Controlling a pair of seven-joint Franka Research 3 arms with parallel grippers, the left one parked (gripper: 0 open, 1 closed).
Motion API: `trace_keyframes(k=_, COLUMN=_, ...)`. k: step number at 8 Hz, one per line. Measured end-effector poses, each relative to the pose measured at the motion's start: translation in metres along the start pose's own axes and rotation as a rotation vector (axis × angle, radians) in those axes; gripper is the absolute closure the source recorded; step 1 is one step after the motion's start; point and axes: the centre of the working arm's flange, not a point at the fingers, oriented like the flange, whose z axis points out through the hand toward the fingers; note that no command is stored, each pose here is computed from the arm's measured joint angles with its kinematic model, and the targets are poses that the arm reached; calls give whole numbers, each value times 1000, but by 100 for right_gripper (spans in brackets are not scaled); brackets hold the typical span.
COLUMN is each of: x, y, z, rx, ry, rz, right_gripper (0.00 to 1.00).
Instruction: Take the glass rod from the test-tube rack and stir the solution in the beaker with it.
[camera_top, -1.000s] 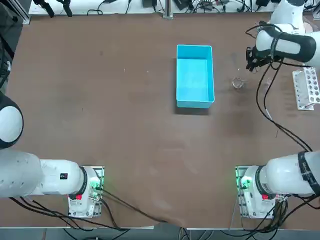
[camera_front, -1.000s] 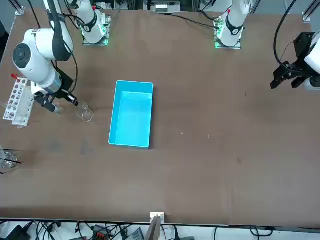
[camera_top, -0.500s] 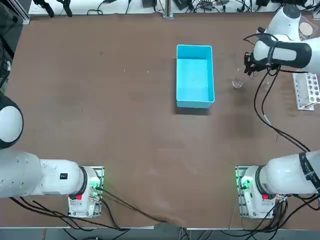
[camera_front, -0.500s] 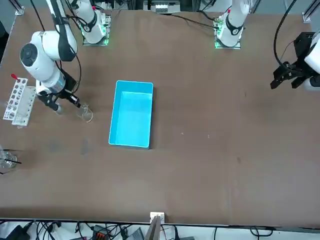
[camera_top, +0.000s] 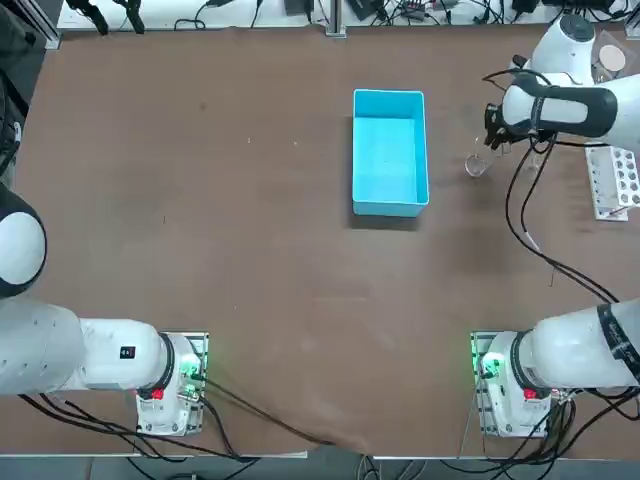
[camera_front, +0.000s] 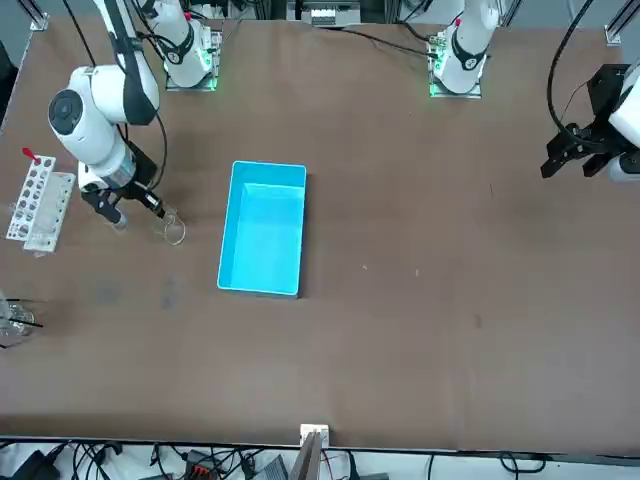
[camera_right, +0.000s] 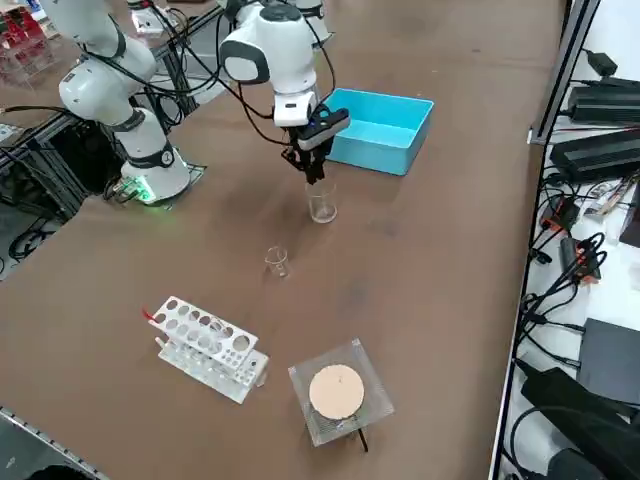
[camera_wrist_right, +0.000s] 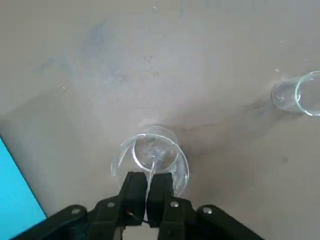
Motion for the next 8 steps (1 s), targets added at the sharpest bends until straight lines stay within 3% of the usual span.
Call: trace_keyframes(k=8, x=12, y=-20, z=4, rx=72, ry=47, rz=73, right_gripper=94)
